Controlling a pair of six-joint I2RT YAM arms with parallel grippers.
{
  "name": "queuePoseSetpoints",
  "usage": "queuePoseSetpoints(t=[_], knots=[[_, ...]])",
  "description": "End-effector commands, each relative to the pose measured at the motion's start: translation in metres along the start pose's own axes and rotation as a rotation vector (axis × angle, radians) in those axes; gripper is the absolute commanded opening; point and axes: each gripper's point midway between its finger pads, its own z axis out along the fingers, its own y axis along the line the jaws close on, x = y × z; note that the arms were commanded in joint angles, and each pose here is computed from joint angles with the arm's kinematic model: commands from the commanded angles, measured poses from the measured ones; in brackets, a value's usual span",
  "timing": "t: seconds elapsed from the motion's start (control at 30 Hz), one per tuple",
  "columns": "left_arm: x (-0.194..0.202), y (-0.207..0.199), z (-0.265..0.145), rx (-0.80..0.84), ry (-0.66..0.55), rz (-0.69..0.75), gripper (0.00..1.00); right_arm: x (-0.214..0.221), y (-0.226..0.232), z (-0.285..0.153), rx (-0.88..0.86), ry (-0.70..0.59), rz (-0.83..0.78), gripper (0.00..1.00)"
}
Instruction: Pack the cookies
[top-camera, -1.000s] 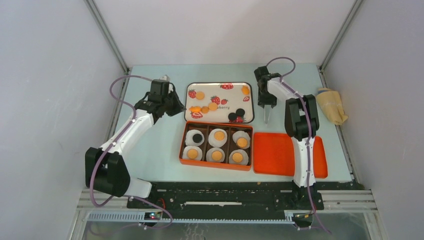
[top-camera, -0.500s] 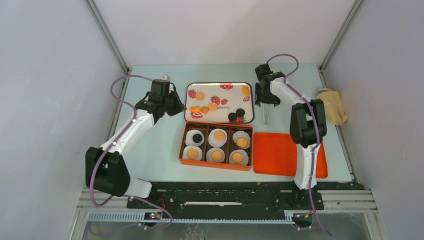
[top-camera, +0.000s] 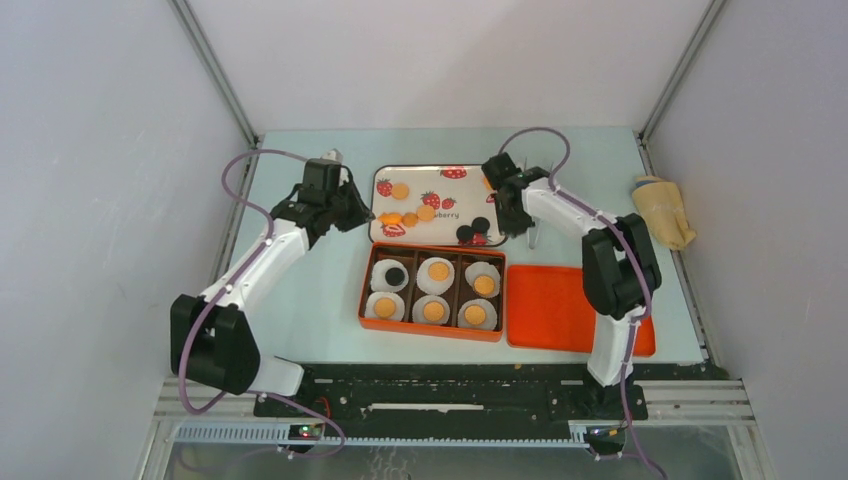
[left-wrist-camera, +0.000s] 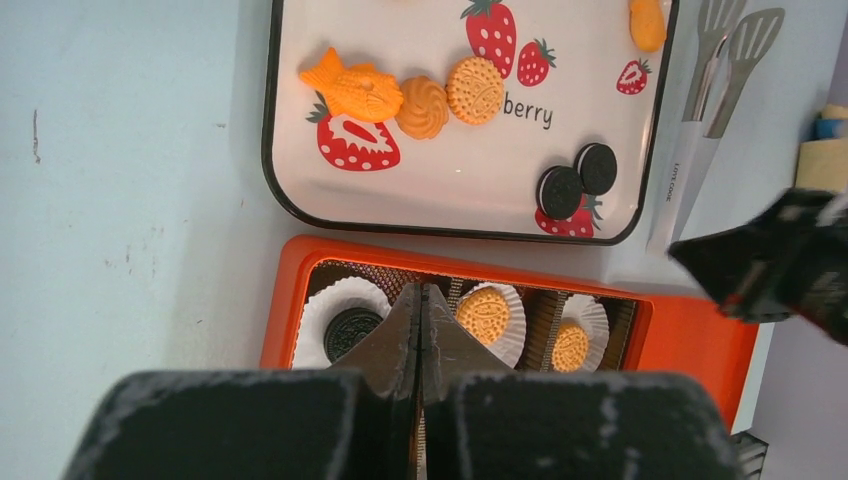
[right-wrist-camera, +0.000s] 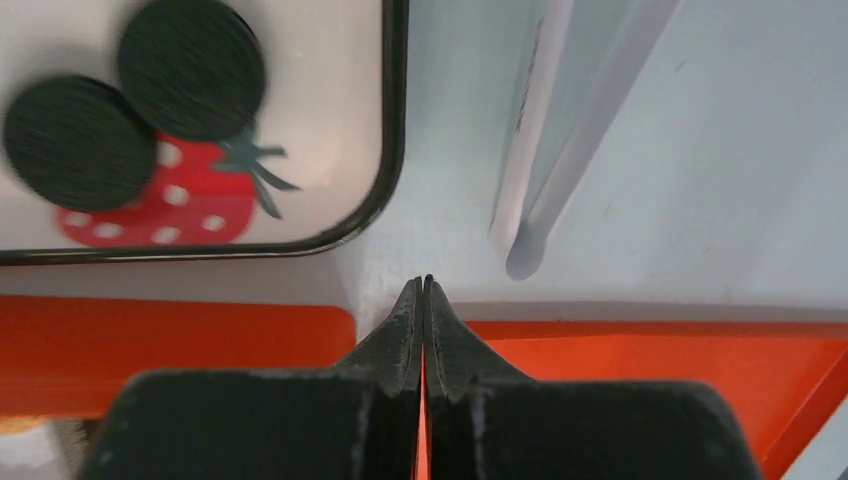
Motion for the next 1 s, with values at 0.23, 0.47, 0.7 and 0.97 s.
queuePoseSetpoints(t=[0.23,0.47,0.7,0.97], knots=[[-0.018,-0.020,-0.020,0.068,-0.068,0.024,0.00,0.033,0.017,0.043,-0.029,0.120,0.012,0.00],[-0.017,-0.017,-0.025,0.055,-0.076,0.028,0.00,0.003,0.053,0.063,-0.103,0.138,-0.012,0.00],[-0.015,-0.013,-0.034,0.043,-0.081,0.030,0.00,-0.047,0.094,0.074,-0.196,0.092,-0.023,0.00],[0.001,-0.017,-0.042,0.081,-0.041,0.061,0.00,-0.104,0.113,0.052,-0.241,-0.076,0.003,0.00]])
